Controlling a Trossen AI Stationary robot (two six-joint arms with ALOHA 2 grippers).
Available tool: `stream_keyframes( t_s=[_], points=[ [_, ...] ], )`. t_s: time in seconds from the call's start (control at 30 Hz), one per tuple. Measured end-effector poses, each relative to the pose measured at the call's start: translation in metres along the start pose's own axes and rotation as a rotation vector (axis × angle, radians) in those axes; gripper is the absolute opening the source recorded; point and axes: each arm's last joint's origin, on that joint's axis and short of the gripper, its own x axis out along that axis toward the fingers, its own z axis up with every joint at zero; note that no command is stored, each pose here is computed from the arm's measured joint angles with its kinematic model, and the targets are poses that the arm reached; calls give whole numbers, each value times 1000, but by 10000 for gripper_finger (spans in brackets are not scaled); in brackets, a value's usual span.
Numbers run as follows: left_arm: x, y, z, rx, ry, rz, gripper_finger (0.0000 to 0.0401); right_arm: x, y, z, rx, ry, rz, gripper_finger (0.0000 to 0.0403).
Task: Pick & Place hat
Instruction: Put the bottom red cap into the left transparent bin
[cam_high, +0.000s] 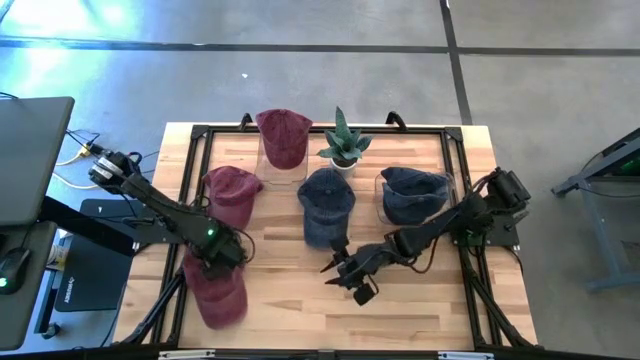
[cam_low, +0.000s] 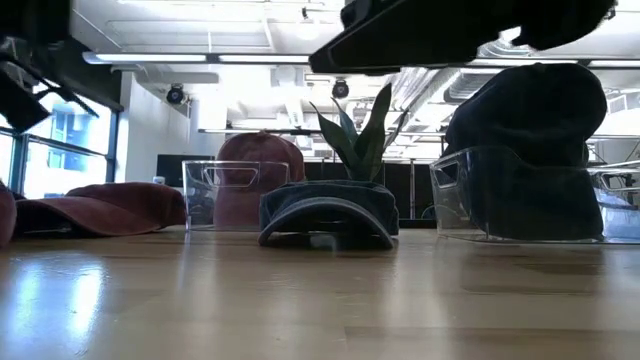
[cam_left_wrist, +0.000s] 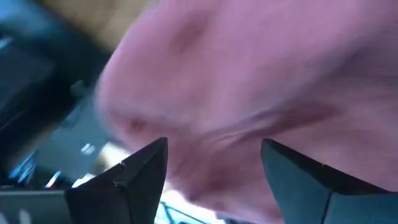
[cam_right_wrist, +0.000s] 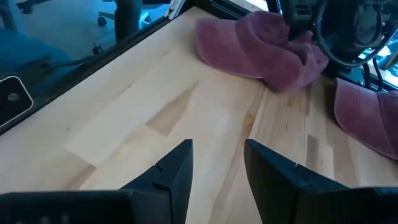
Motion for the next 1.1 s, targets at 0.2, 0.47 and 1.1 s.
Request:
stream_keyframes(
  t_s=[0.2,0.47,1.1],
  points=[
    [8,-12,-10,-13,-43,13,255,2,-25,-6,50,-16,26,139],
    [16,-40,-12,43,-28,-163,233,2,-28,-6,83,-32,93,139],
    [16,-43,-12,82,29,-95,4,1,-13,-3,57,-30,130,139]
  ],
)
